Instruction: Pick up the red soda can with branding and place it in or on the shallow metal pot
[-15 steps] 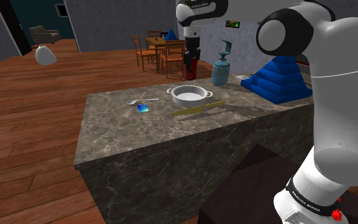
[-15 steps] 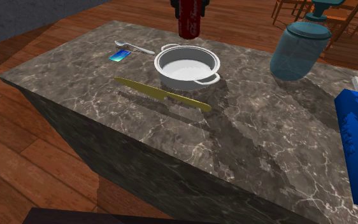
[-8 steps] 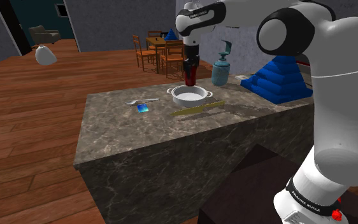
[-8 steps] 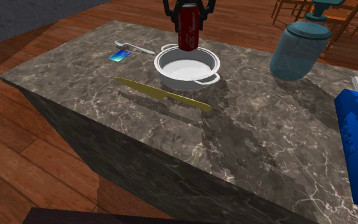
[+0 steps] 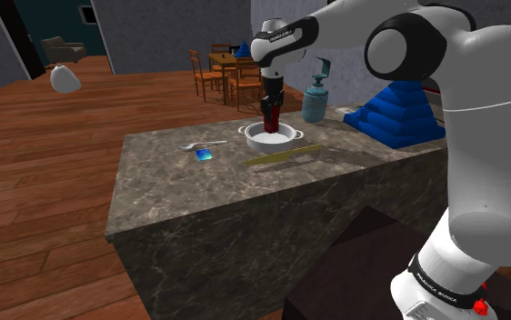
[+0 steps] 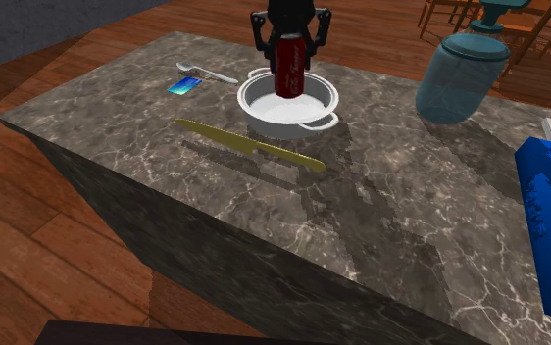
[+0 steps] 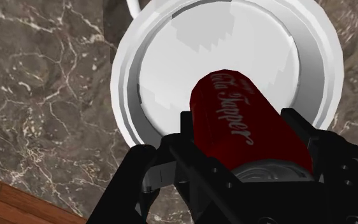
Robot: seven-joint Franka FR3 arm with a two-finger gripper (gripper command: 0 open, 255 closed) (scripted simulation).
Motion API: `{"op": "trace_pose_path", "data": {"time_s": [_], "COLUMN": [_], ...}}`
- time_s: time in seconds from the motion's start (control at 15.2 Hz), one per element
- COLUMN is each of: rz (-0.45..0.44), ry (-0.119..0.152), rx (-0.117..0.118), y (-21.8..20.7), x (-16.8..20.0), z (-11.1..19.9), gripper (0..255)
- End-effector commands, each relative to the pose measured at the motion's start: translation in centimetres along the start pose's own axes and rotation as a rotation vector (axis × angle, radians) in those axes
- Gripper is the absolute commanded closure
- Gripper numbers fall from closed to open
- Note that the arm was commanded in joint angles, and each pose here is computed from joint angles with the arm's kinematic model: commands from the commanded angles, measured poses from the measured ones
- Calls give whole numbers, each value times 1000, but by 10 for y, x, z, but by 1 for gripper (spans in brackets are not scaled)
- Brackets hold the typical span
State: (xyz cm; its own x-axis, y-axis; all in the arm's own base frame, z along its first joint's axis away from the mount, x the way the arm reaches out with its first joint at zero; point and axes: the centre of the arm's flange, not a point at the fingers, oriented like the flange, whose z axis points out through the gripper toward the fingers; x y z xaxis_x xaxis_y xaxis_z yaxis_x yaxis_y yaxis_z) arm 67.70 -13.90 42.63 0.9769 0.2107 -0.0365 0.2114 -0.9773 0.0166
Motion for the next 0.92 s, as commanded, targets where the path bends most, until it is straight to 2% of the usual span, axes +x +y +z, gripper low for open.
{"op": "trace_pose_path", "data": {"time_s": [0.0, 0.46, 0.53, 0.86], "rz": [0, 0, 0, 0], "ry": [1, 1, 1, 1], "rx": [0, 0, 0, 0], "y": [-1, -1, -1, -1], "x": [0, 0, 0, 0], "z": [6, 6, 6, 6], "gripper": [255, 255, 0, 0]}}
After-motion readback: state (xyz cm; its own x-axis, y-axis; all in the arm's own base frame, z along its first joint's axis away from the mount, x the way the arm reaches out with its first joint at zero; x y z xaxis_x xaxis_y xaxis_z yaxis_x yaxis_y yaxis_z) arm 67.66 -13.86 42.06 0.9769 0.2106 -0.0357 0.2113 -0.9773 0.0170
